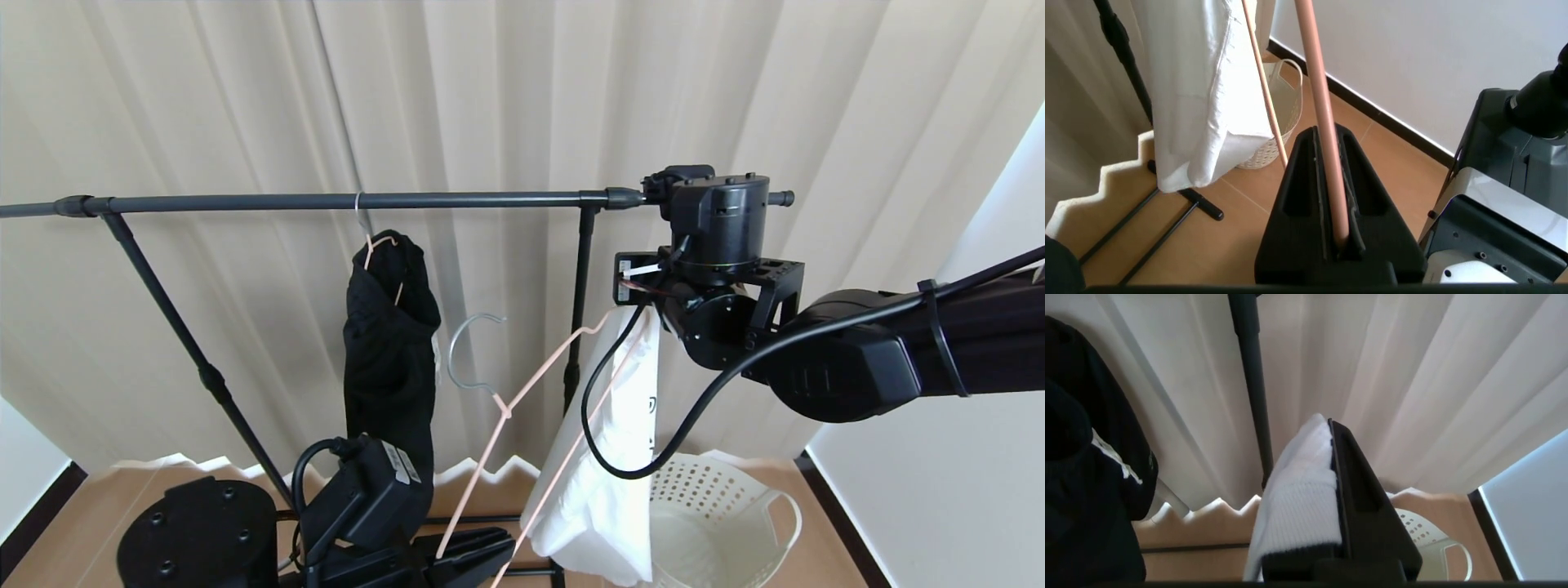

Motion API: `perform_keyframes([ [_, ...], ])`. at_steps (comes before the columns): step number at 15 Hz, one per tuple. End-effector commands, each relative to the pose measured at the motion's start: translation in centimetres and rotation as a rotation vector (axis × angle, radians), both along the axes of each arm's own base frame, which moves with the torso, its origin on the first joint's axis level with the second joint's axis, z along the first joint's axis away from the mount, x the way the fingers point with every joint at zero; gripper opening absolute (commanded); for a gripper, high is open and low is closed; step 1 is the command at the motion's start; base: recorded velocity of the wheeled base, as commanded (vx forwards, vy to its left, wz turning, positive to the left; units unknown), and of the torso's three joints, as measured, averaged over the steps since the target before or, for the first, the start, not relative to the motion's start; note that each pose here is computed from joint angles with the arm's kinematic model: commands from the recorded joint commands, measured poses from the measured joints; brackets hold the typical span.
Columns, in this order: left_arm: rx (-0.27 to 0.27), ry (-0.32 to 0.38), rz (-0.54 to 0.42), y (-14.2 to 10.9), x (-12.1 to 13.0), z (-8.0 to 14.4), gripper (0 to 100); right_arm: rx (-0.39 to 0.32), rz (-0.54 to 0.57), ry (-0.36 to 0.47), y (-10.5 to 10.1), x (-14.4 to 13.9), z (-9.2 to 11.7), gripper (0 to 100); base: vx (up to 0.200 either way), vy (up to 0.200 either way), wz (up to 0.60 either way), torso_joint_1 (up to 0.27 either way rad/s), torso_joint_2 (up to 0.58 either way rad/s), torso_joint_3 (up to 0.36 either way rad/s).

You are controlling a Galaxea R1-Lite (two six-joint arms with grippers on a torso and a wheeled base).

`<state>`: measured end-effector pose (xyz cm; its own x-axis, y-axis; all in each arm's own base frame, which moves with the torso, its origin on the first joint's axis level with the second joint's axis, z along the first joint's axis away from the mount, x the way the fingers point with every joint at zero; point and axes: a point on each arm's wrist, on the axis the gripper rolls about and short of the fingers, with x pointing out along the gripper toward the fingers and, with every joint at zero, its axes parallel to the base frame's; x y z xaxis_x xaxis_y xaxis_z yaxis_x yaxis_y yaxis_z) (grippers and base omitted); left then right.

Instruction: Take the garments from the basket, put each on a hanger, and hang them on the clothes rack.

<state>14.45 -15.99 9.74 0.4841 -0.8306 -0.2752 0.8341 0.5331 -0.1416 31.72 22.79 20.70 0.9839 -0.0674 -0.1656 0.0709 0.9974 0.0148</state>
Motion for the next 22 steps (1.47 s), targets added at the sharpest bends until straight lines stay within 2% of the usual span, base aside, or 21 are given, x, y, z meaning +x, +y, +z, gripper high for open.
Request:
perform_keyframes([
  [1, -0.001, 0.0, 0.0, -0.1, 0.1, 0.0, 0, 0.005, 0.001, 0.0, 0.2, -0.4, 0.0, 0, 0.0, 0.0, 0.0, 0.0, 0.0, 0.0],
  [4, -0.001, 0.0, 0.002, -0.1, 0.1, 0.0, 0, 0.005, -0.013, 0.011, 0.3, -1.0, -0.5, 0, 0.0, 0.0, 0.0, 0.0, 0.0, 0.0],
  [7, 0.0, -0.002, 0.003, -0.1, 0.1, 0.0, 0, 0.024, 0.019, 0.005, 0.5, -3.3, 0.2, 0, 0.0, 0.0, 0.0, 0.0, 0.0, 0.0],
  [9, 0.001, -0.003, 0.002, -0.1, 0.1, 0.0, 0, 0.062, 0.06, -0.006, 1.3, -5.5, 0.9, 0, 0.0, 0.0, 0.0, 0.0, 0.0, 0.0],
  [12, 0.0, -0.007, 0.003, 0.0, 0.1, 0.0, 0, 0.096, 0.087, 0.004, 2.4, -7.1, 0.5, 0, 0.0, 0.0, 0.0, 0.0, 0.0, 0.0],
  [16, -0.008, -0.017, 0.003, 0.0, 0.1, 0.0, 0, 0.103, 0.133, 0.002, 3.5, -8.5, 0.6, 0, 0.0, 0.0, 0.0, 0.0, 0.0, 0.0],
  [22, -0.001, -0.013, 0.002, 0.0, 0.0, -0.1, 0, 0.086, 0.235, 0.017, 6.1, -12.3, 0.0, 0, 0.0, 0.0, 0.0, 0.0, 0.0, 0.0],
])
